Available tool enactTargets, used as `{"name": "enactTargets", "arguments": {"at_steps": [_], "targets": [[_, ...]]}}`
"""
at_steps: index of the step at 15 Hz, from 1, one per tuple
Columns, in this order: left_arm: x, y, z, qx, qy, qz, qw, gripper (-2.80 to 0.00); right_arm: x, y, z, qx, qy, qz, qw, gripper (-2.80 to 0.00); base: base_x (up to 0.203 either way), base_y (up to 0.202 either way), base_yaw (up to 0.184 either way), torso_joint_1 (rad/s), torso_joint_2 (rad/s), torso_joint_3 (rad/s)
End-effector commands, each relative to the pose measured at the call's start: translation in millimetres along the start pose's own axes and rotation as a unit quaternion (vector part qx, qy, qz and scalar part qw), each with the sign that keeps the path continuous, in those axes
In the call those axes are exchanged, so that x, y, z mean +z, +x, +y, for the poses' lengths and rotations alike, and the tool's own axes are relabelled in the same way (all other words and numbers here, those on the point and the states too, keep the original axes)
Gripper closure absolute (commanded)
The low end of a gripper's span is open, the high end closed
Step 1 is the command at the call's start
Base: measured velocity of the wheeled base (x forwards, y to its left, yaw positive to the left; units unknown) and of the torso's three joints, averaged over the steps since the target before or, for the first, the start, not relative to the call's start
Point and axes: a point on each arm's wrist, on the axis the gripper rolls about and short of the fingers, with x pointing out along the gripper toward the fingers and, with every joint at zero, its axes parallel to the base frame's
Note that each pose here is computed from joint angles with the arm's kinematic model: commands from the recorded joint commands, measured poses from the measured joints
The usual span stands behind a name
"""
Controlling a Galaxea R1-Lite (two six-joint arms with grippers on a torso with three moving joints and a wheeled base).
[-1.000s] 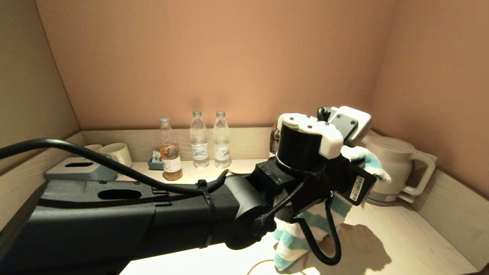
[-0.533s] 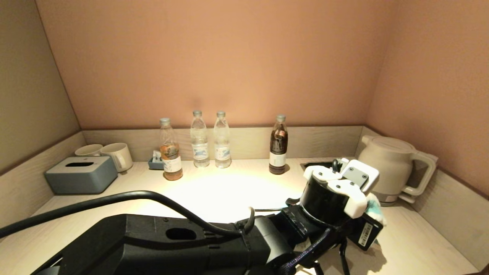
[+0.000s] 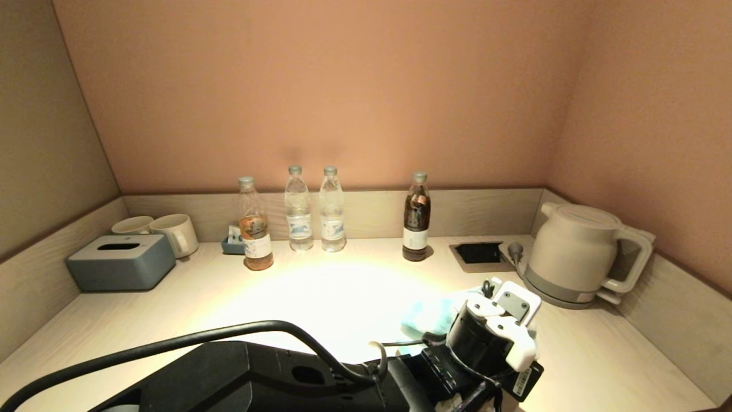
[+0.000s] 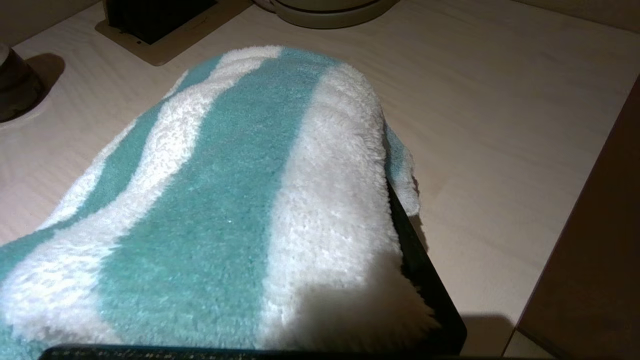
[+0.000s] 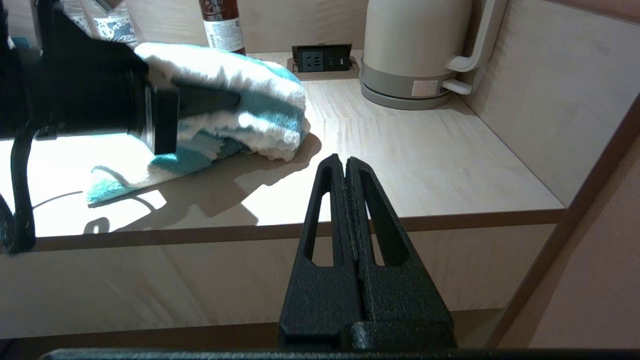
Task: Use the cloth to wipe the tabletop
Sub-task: Sweep the stains on the table
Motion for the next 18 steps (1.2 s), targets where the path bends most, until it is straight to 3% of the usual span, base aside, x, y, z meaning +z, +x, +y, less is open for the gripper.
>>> {"name": "enactTargets", "arguments": {"at_steps": [1,5,9,16,18], "targets": [[-15,-2,2.3,0.007,0.004,0.015,0.9999,0.0,0,0,0,0.0,0.0,0.0,1.0,0.0,0.0,0.0,0.0,0.0,0.0,0.0],[-41,-5,14.8,0.042,0.008,0.038,0.9983,0.0,0,0,0,0.0,0.0,0.0,1.0,0.0,0.0,0.0,0.0,0.0,0.0,0.0],[-44,-2,23.7,0.065,0.006,0.042,0.997,0.0,0,0,0,0.0,0.0,0.0,1.0,0.0,0.0,0.0,0.0,0.0,0.0,0.0],[-48,3,71.2,0.112,-0.013,0.052,0.9923,0.0,0,0,0,0.0,0.0,0.0,1.0,0.0,0.0,0.0,0.0,0.0,0.0,0.0],[-45,3,94.3,0.133,-0.024,0.051,0.9895,0.0,0,0,0,0.0,0.0,0.0,1.0,0.0,0.0,0.0,0.0,0.0,0.0,0.0]]}}
